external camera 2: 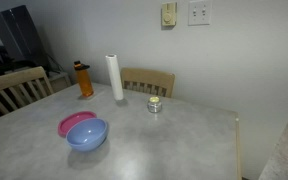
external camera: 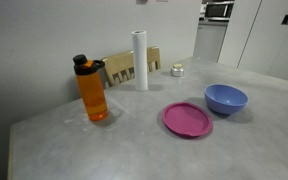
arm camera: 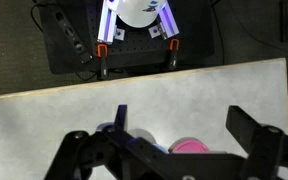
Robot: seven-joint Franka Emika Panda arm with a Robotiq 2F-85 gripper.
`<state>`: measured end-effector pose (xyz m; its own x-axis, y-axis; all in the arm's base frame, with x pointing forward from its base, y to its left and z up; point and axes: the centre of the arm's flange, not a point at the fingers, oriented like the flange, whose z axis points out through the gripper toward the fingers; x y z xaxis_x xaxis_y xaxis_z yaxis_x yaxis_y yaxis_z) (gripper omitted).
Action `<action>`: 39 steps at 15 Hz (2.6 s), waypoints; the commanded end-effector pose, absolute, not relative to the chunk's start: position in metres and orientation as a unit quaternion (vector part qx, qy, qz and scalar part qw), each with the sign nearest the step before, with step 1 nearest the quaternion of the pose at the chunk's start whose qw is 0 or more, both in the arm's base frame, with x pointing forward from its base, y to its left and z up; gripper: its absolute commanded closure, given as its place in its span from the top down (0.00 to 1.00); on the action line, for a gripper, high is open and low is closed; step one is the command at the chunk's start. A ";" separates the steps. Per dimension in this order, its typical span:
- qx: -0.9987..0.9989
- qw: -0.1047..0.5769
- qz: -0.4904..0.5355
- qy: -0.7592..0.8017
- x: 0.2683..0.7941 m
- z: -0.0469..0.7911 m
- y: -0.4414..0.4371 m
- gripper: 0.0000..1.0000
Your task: Put the pink lid on the bowl
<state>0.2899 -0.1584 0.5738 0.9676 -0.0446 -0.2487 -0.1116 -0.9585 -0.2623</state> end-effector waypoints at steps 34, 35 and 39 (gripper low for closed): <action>-0.960 0.092 0.259 0.053 0.455 0.460 -0.003 1.00; -0.960 0.092 0.259 0.053 0.455 0.461 -0.003 1.00; -0.961 0.096 0.254 0.058 0.454 0.458 -0.005 1.00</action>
<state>0.4552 -0.0033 0.4613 0.8607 -0.0546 -0.5061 -0.1498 -0.9774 -0.1492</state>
